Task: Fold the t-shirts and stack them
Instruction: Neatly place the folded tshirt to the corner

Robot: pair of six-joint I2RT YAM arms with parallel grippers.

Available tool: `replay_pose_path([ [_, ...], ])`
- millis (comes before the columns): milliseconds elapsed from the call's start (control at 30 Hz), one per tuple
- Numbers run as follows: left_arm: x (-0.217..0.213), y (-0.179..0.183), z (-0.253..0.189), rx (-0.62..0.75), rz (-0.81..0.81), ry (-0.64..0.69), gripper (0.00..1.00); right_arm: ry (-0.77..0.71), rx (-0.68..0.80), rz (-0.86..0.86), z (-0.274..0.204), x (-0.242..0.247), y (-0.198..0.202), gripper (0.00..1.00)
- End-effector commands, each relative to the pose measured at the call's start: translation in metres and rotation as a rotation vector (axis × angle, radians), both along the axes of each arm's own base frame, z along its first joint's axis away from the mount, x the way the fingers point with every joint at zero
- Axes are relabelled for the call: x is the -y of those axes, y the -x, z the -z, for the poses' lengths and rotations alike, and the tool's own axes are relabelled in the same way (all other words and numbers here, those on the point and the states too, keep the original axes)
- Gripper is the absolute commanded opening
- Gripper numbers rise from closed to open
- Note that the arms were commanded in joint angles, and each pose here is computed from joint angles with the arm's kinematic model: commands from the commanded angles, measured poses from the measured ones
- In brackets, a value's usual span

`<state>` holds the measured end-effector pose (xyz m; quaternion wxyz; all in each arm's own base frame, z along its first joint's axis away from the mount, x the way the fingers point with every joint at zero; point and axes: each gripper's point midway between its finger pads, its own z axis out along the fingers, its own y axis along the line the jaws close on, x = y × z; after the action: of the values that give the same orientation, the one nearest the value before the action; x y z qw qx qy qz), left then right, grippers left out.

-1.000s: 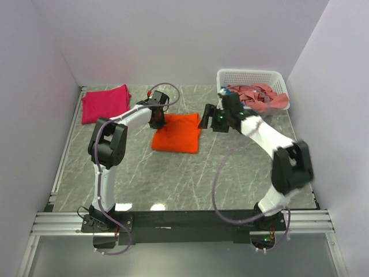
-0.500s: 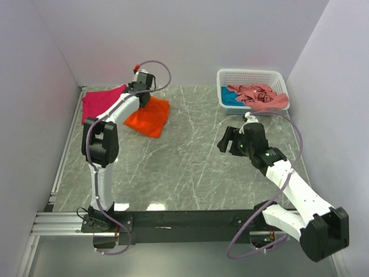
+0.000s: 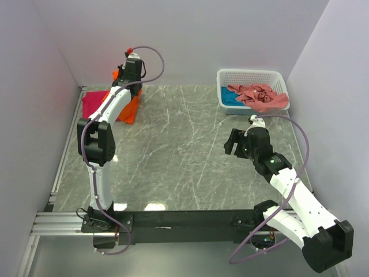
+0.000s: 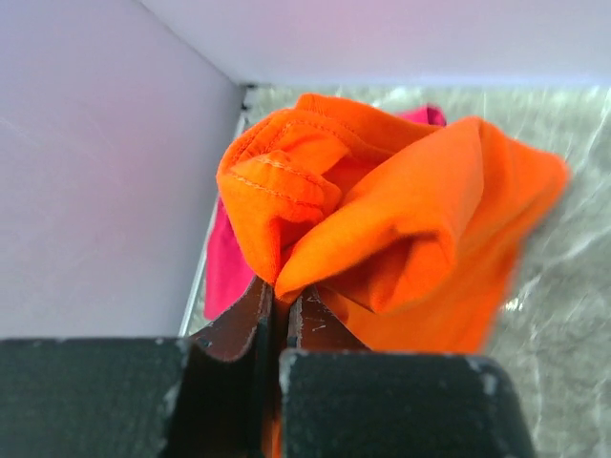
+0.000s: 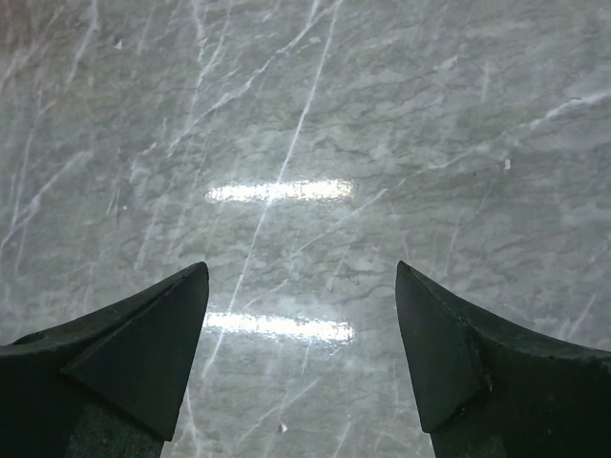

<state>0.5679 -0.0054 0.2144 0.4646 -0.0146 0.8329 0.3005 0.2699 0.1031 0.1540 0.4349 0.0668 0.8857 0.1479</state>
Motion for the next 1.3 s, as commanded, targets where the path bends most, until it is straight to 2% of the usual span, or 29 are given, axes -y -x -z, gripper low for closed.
replay_pose_path([
  [0, -0.008, -0.004, -0.075, 0.158, -0.014, 0.002, 0.01, 0.047, 0.027, 0.043, -0.003, 0.012, -0.003, 0.85],
  [167, -0.023, -0.011, -0.097, 0.19, 0.004, 0.051, 0.01, 0.027, 0.06, 0.025, -0.011, 0.01, -0.001, 0.85],
  [333, -0.064, -0.013, -0.078, 0.18, -0.064, 0.122, 0.01, 0.029, 0.084, 0.044, -0.019, 0.014, 0.0, 0.85],
  [500, -0.085, -0.02, -0.013, 0.067, -0.054, 0.204, 0.01, 0.056, 0.069, 0.082, -0.018, 0.021, -0.002, 0.85],
  [633, -0.137, -0.024, 0.037, 0.038, -0.222, 0.283, 0.04, 0.062, 0.061, 0.093, -0.023, 0.023, -0.003, 0.85],
  [733, -0.166, -0.024, 0.05, 0.053, -0.313, 0.33, 0.05, 0.053, 0.062, 0.095, -0.029, 0.022, -0.003, 0.85],
  [833, -0.178, -0.025, 0.046, 0.086, -0.331, 0.349, 0.01, 0.046, 0.067, 0.102, -0.033, 0.022, -0.002, 0.85],
  [1267, -0.162, -0.009, -0.024, 0.226, -0.255, 0.373, 0.01, 0.061, 0.081, 0.102, -0.039, 0.026, 0.001, 0.85],
])
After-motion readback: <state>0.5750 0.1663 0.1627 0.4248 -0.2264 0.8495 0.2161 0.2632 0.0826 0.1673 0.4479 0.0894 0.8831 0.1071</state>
